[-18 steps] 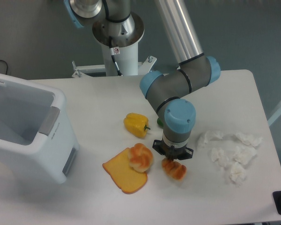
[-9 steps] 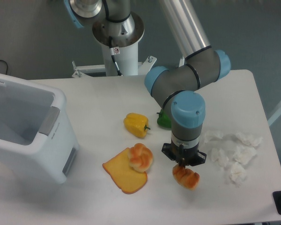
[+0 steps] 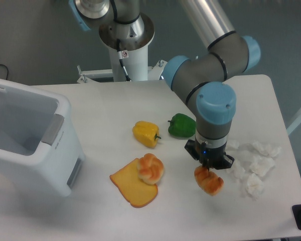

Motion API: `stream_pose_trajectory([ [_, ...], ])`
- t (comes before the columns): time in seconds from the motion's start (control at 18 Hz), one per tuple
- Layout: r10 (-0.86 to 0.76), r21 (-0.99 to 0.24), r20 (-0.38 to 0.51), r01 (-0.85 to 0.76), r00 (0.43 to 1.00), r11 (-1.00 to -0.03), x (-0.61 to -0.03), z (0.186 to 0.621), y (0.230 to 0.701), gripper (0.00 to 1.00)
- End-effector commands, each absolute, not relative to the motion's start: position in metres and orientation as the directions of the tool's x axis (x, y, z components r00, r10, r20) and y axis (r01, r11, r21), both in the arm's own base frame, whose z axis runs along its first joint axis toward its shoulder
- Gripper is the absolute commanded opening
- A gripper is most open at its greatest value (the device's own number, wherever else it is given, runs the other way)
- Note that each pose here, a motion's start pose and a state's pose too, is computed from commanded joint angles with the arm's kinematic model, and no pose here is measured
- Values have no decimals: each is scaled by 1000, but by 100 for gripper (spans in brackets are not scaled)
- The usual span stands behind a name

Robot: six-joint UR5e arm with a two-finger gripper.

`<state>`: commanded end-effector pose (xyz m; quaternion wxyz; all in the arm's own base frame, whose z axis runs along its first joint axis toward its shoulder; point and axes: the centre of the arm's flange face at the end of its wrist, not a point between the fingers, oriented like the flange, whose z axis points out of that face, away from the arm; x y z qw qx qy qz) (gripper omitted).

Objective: Pick up the square bread
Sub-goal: 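Lift the held bread roll up and toward the tissues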

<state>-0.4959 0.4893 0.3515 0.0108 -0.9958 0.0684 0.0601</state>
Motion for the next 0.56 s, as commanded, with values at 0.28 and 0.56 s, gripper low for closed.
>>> stream_pose_trajectory([
  [0.28,-151,-12,-109,-153,983,-988,-489,367,484,12],
  [0.56,-152,-20,-109,-155,982,-988,-486,370,486,12],
])
